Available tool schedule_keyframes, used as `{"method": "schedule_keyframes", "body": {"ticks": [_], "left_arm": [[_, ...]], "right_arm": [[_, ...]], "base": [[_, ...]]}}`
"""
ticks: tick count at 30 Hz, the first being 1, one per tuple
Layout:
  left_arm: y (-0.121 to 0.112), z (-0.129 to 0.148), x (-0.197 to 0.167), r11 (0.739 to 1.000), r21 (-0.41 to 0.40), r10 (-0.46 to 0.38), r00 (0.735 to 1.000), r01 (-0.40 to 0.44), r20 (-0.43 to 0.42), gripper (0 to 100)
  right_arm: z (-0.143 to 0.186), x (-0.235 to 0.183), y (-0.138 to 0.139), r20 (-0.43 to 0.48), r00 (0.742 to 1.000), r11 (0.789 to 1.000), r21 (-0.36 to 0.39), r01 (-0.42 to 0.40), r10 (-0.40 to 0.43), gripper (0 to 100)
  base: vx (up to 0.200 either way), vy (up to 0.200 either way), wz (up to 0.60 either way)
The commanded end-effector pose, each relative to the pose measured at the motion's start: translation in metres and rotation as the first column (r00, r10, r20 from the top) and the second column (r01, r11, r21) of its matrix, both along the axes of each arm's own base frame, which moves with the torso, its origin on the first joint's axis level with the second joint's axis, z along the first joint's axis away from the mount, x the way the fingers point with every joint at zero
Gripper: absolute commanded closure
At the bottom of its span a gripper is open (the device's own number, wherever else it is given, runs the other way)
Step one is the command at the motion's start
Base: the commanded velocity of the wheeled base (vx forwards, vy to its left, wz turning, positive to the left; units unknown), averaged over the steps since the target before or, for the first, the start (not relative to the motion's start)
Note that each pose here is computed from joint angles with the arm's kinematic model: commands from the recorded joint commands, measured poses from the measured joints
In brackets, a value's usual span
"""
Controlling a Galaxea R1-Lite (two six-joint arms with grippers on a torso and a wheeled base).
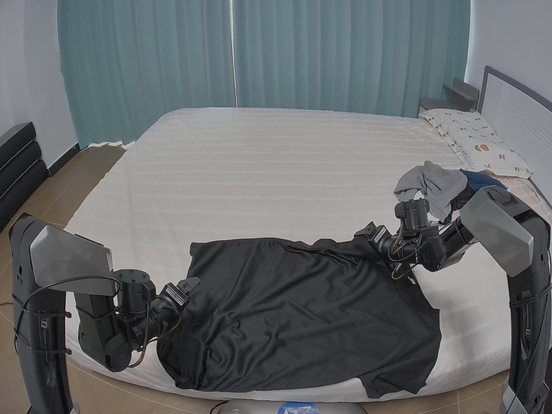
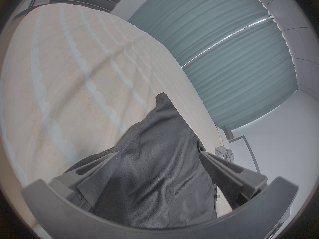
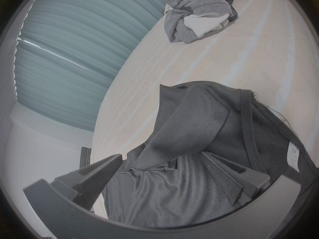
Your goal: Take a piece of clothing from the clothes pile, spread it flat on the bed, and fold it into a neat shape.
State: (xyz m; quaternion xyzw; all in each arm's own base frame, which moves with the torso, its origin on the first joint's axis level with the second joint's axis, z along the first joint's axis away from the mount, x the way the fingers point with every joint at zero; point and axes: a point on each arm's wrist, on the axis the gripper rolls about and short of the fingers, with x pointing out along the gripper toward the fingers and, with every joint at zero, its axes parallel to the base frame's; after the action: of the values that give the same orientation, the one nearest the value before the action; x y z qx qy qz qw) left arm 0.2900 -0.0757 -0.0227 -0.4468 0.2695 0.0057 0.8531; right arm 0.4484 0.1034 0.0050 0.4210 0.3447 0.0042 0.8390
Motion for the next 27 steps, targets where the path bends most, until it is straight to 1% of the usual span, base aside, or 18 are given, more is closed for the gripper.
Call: {"method": "schedule_keyframes", "body": {"ticks": [1,5,8,9,10,12,13,14,15,16,17,18,19,20,22,24,27], "left_arm": [[-0.001,-0.002,0.0,1.0,0.003,-0.001,1.0,0.001,-0.007,0],[-0.002,-0.002,0.0,1.0,0.001,-0.003,1.0,0.003,-0.006,0],[-0.002,-0.002,0.0,1.0,0.002,-0.002,1.0,0.002,-0.005,0],[-0.002,-0.002,0.0,1.0,0.002,-0.001,1.0,0.001,-0.004,0],[-0.002,-0.002,0.0,1.0,0.002,-0.001,1.0,0.001,-0.004,0],[-0.002,-0.002,0.0,1.0,0.003,0.0,1.0,0.0,-0.003,0],[-0.002,-0.002,0.0,1.0,0.003,0.0,1.0,0.0,-0.003,0],[-0.002,-0.002,0.0,1.0,0.003,0.0,1.0,0.0,-0.003,0],[-0.002,-0.002,0.0,1.0,0.003,0.0,1.0,0.0,-0.003,0],[-0.002,-0.002,0.0,1.0,0.003,0.0,1.0,0.0,-0.003,0],[-0.002,-0.002,0.0,1.0,0.003,0.0,1.0,0.0,-0.003,0],[-0.002,-0.002,0.0,1.0,0.003,0.0,1.0,0.0,-0.002,0],[-0.002,-0.002,0.0,1.0,0.004,0.002,1.0,-0.002,-0.003,0],[-0.002,-0.002,0.0,1.0,0.004,0.002,1.0,-0.002,-0.003,0],[-0.002,-0.002,0.0,1.0,0.004,0.002,1.0,-0.002,-0.002,0],[-0.002,-0.002,0.001,1.0,0.003,0.002,1.0,-0.002,0.0,0],[-0.002,-0.001,0.002,1.0,0.002,0.005,1.0,-0.005,0.006,0]], "right_arm": [[-0.011,0.01,0.0,0.001,1.0,1.0,0.0,0.003,-0.003,0],[-0.024,0.026,0.003,-0.004,1.0,1.0,0.0,0.012,-0.012,0],[-0.031,0.033,0.005,0.013,1.0,1.0,-0.007,0.027,-0.027,0],[-0.036,0.043,0.008,0.047,0.998,0.998,-0.016,0.053,-0.052,0],[-0.036,0.043,0.008,0.047,0.998,0.998,-0.016,0.053,-0.052,0],[-0.027,0.061,0.01,0.143,0.986,0.996,0.021,0.086,-0.088,0],[-0.019,0.067,0.012,0.185,0.976,0.993,0.061,0.102,-0.112,0],[-0.011,0.072,0.012,0.229,0.962,0.986,0.107,0.129,-0.151,0],[-0.003,0.076,0.013,0.274,0.943,0.977,0.15,0.154,-0.19,0],[0.003,0.079,0.011,0.323,0.917,0.966,0.189,0.179,-0.233,0],[0.006,0.081,0.009,0.363,0.897,0.959,0.213,0.185,-0.254,0],[0.011,0.083,0.002,0.415,0.867,0.954,0.232,0.192,-0.275,0],[0.012,0.083,0.0,0.43,0.859,0.953,0.238,0.19,-0.279,0],[0.014,0.084,-0.006,0.461,0.839,0.95,0.249,0.191,-0.289,0],[0.007,0.083,-0.012,0.453,0.842,0.95,0.24,0.201,-0.293,0],[-0.005,0.082,-0.015,0.444,0.852,0.957,0.21,0.2,-0.276,0],[-0.01,0.08,-0.015,0.44,0.86,0.963,0.182,0.197,-0.259,0]], "base": [[0.0,0.0,0.0],[0.0,0.0,0.0],[0.0,0.0,0.0],[0.0,0.0,0.0],[0.0,0.0,0.0],[0.0,0.0,0.0],[0.0,0.0,0.0],[0.0,0.0,0.0],[0.0,0.0,0.0],[0.0,0.0,0.0],[0.0,0.0,0.0],[0.0,0.0,0.0],[0.0,0.0,0.0],[0.0,0.0,0.0],[0.0,0.0,0.0],[0.0,0.0,0.0],[0.0,0.0,0.0]]}}
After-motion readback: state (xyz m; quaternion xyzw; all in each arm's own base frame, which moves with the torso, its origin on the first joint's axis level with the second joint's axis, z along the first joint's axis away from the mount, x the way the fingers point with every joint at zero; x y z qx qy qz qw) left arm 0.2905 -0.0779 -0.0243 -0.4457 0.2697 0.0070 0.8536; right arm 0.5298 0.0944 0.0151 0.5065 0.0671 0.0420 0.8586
